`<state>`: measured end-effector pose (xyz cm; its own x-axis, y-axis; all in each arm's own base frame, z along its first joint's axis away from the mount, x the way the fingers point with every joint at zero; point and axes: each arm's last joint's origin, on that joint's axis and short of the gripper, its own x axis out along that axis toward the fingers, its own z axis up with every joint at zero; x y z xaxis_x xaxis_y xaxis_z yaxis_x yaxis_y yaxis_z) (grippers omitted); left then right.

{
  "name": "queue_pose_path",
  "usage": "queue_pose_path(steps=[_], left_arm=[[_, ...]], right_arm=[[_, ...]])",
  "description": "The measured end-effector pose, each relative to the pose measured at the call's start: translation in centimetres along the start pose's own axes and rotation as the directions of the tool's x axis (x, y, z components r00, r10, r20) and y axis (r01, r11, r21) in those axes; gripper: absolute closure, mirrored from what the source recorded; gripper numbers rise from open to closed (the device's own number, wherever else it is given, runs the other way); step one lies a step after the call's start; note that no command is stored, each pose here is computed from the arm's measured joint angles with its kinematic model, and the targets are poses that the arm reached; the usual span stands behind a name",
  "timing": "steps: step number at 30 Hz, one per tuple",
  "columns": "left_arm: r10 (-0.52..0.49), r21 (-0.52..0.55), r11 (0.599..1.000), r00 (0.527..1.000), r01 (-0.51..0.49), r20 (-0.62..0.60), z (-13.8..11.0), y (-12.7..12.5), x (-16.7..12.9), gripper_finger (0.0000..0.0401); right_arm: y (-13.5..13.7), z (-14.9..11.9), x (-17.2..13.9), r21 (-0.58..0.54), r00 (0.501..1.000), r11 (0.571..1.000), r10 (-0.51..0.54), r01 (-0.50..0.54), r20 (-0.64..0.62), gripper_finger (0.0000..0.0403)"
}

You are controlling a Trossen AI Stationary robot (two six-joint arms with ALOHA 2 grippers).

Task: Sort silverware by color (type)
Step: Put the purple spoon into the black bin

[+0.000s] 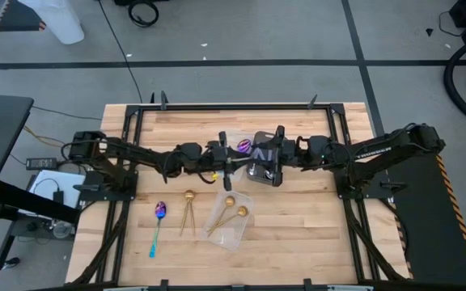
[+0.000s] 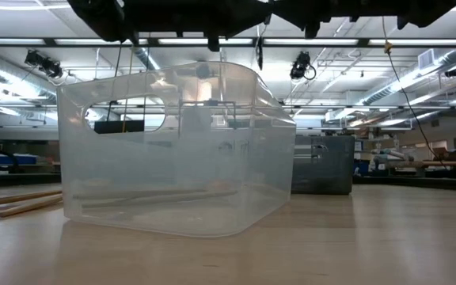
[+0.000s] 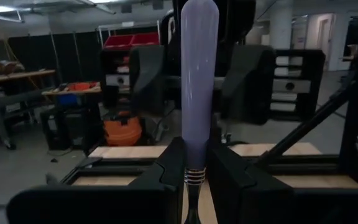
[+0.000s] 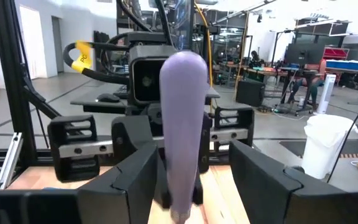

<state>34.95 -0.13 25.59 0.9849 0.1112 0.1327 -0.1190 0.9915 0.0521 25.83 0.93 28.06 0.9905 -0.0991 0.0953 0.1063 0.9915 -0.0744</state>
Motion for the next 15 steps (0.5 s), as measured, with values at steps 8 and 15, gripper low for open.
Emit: queue_pose_path(steps=[8, 15], left_arm=[[-0.013, 0.026, 1.000, 1.000, 0.013, 0.007, -0.11, -0.01, 0.32, 0.0346], [-0.005, 0.028, 1.000, 1.000, 0.005, -0.005, -0.26, 0.29, 0.36, 0.0342]], right_arm=[[0.04, 0.21, 0.00, 0.011, 1.000, 1.000, 0.017, -0.017, 0.023, 0.0269], [0.02, 0.16, 0.00, 0.011, 1.000, 1.000, 0.012, -0.013, 0.017, 0.0331]])
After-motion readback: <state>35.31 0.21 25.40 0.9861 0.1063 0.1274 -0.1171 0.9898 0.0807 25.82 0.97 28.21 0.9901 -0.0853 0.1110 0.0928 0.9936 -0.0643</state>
